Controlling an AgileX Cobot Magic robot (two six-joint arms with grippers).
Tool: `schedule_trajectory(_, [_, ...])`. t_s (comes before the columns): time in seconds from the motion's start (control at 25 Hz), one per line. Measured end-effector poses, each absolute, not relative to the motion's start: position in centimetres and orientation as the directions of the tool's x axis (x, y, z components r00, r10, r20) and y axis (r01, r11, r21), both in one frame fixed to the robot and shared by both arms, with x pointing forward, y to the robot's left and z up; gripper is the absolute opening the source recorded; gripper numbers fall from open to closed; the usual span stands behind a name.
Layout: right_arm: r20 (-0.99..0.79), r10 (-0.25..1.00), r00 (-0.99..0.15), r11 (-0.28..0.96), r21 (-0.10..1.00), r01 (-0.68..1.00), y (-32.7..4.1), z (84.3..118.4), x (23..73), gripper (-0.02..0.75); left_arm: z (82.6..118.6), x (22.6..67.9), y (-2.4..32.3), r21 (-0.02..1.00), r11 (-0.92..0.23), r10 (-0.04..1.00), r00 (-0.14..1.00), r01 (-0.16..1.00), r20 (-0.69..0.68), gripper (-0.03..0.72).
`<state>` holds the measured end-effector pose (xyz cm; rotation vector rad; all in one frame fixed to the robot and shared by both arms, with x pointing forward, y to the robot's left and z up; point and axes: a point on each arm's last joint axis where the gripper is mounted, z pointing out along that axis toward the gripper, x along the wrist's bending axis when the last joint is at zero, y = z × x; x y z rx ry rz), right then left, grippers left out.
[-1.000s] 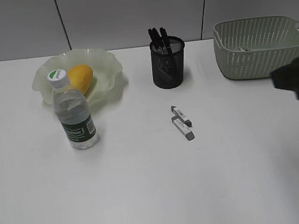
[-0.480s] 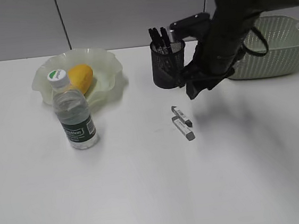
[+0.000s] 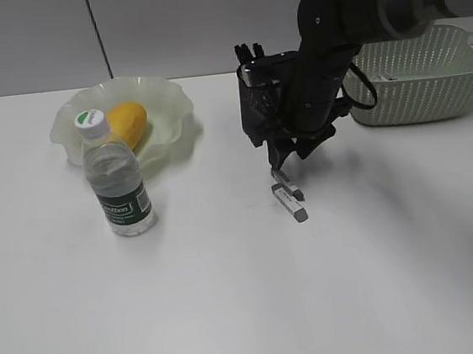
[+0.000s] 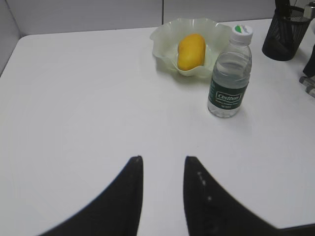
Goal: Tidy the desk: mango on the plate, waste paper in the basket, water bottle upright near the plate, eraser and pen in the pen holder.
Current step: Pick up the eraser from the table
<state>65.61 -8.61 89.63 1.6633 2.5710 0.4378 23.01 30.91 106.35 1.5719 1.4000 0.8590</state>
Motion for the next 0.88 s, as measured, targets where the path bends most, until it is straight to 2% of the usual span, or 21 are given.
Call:
schedule_trajectory(0.28, [0.114, 0.886, -0.449, 0.41, 0.258, 0.875, -7.3, 88.2, 65.2, 0.409, 106.3, 23.0, 30.9, 0.91, -0.022, 0.989, 0.141, 0.413, -0.04, 0.211])
schedule_trajectory(0.36, [0.095, 0.879, -0.467, 0.43, 0.267, 0.863, -6.9, 88.0, 65.1, 0.339, 106.3, 23.0, 30.9, 0.91, -0.022, 0.989, 0.141, 0.413, -0.04, 0.211])
schedule_trajectory(0.52, [0.066, 0.87, -0.489, 0.455, 0.275, 0.847, -6.8, 88.0, 65.1, 0.116, 106.3, 23.0, 30.9, 0.91, -0.022, 0.989, 0.141, 0.413, -0.04, 0.211])
schedule_trajectory(0.64, [0.056, 0.867, -0.494, 0.462, 0.279, 0.842, -6.9, 88.1, 65.1, 0.099, 106.3, 23.0, 30.9, 0.91, -0.022, 0.989, 0.141, 0.413, -0.04, 0.211])
schedule_trajectory(0.76, [0.051, 0.866, -0.498, 0.454, 0.336, 0.825, -6.8, 90.2, 65.3, 0.099, 106.3, 23.0, 30.9, 0.911, -0.022, 0.989, 0.141, 0.412, -0.04, 0.211])
schedule_trajectory(0.88, [0.032, 0.865, -0.502, 0.41, 0.534, 0.74, -6.8, 95.6, 65.5, 0.099, 106.3, 23.0, 30.9, 0.911, -0.022, 0.989, 0.141, 0.412, -0.041, 0.211])
